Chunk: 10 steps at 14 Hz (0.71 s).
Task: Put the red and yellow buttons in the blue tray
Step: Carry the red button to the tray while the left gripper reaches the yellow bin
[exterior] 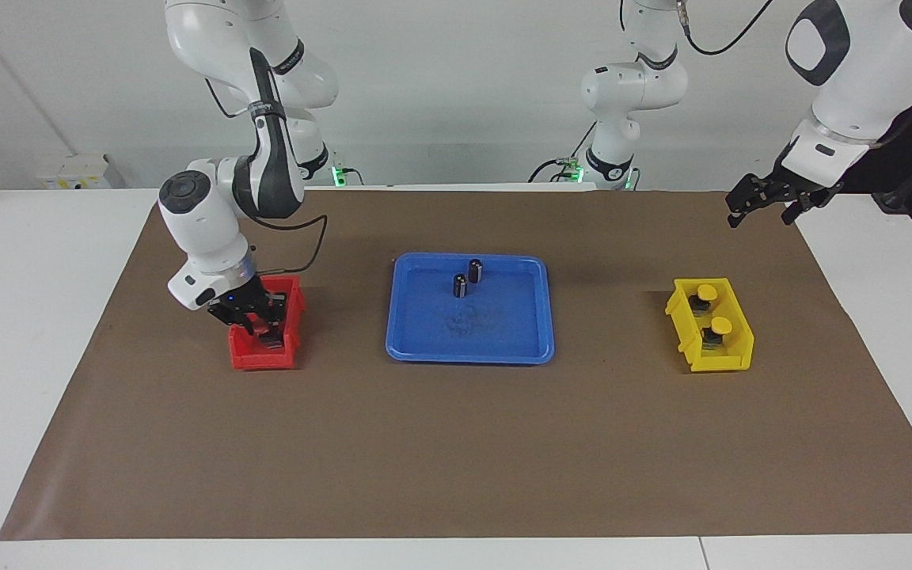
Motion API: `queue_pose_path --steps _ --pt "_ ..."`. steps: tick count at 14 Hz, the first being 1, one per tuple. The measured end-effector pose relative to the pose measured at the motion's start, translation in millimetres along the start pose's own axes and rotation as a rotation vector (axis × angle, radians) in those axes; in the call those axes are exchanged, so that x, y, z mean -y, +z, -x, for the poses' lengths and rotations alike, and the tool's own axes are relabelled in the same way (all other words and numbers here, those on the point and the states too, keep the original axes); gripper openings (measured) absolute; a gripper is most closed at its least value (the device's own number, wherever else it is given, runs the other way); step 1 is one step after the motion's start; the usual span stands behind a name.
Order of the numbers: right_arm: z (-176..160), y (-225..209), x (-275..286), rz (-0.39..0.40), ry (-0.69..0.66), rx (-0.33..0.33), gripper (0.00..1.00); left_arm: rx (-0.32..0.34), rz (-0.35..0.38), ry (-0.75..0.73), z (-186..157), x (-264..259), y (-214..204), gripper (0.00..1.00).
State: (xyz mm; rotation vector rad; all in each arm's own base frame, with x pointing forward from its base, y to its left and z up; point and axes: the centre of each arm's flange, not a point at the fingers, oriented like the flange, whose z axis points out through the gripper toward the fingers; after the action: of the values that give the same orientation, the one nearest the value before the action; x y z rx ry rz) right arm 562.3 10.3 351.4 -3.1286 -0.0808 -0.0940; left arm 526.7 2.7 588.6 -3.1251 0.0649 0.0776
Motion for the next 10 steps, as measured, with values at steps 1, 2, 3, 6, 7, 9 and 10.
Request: queue_pose_path --steps 1,2,3,6,7,9,10 --pt "-5.1 -9.4 0.0 0.0 -0.002 0.018 0.41 -0.005 0.0 -0.001 -0.5 0.5 -0.3 1.0" --pt "-13.1 -25.9 0.0 -0.001 -0.005 0.041 0.41 -0.015 -0.001 0.0 -1.6 0.6 -0.7 1.0" --pt "-23.7 -50.8 0.3 -0.002 -0.007 0.064 0.41 -0.029 -0.001 0.0 -3.4 0.9 0.1 1.0" --pt "-51.6 -126.1 36.3 -0.005 -0.028 0.09 0.41 -0.081 -0.003 -0.01 -11.7 7.5 16.4 0.97" --pt "-59.3 -138.9 60.5 -0.007 -0.002 0.083 0.41 -0.103 -0.004 -0.011 -16.6 8.7 29.5 0.97" --pt "-70.2 -144.2 137.3 -0.02 0.084 0.044 0.41 -0.125 -0.005 -0.012 -30.7 10.4 69.9 0.96" --pt "-69.4 -138.8 181.4 -0.033 0.117 0.018 0.41 -0.125 -0.004 -0.011 -39.1 10.8 89.8 0.89"
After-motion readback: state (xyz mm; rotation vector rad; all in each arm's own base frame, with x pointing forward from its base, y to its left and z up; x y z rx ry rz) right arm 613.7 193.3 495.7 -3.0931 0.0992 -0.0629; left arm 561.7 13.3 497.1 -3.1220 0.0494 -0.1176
